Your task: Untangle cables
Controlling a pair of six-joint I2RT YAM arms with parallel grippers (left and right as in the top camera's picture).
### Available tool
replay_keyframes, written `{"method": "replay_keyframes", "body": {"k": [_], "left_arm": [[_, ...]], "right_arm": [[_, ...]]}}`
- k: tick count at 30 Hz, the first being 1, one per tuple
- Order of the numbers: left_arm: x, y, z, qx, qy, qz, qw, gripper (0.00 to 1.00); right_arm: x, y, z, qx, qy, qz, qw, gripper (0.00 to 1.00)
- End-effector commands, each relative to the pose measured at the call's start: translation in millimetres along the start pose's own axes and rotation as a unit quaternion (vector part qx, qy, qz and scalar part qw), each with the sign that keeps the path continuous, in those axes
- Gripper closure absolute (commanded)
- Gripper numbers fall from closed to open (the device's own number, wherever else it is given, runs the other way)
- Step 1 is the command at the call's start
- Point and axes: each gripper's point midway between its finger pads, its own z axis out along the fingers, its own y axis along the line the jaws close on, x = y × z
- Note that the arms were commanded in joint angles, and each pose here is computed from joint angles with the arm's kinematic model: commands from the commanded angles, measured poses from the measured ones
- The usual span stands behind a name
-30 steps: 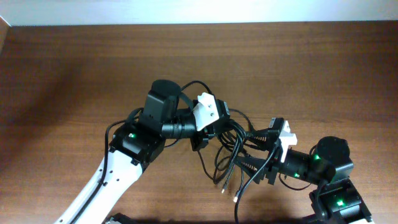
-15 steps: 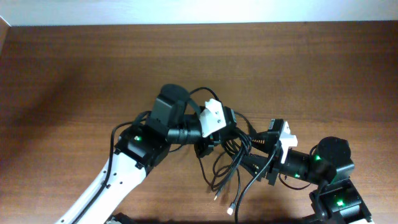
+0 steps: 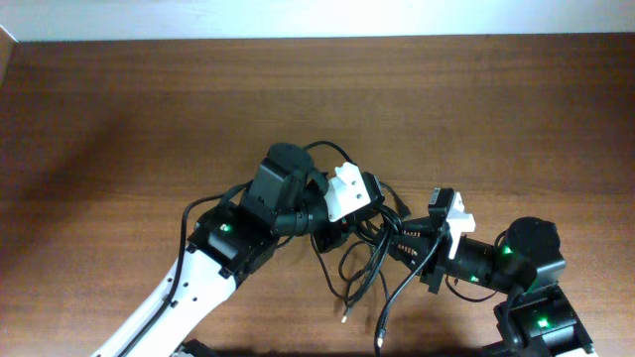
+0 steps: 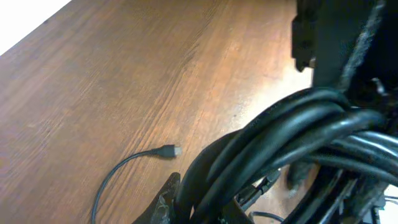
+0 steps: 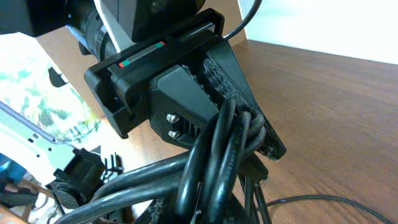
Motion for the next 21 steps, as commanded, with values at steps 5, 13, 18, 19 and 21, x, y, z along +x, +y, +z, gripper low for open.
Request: {"method": "replay_keyframes", "body": {"k": [5,13,18,19,21], "left_arm": [[0.7,19.6,-5.6,-0.063,0.014,-0.028,0.998,1.0],[-4.7,25.0,-13.5,-0.089,0.002,-0.082,0.993,1.0],[-7.5,12.2,-10.5,-0.053,-0.004,-0.082,0.995,1.0],[-6.0,13.1,-10.6,-0.056,-0.001,-0.083,0.995,1.0],[-1.1,15.3,-10.9,-0.065,0.009,-0.087,0.994,1.0]], "right_arm": [[-7.1,8.9,-1.6,-0.015,-0.007,-0.017,1.0,0.85],[-4.7,0.2,-1.4,0.009,-0.005,-0.007,1.0,0.92],[-5.5,0.4,-1.5,0.009,-0.006,-0.003,1.0,0.95],[-5.5,0.4,-1.5,0.009,-0.006,-0.003,1.0,0.95],[-5.6,0.4,-1.5,0.009,-0.006,-0.003,1.0,0.96]]}}
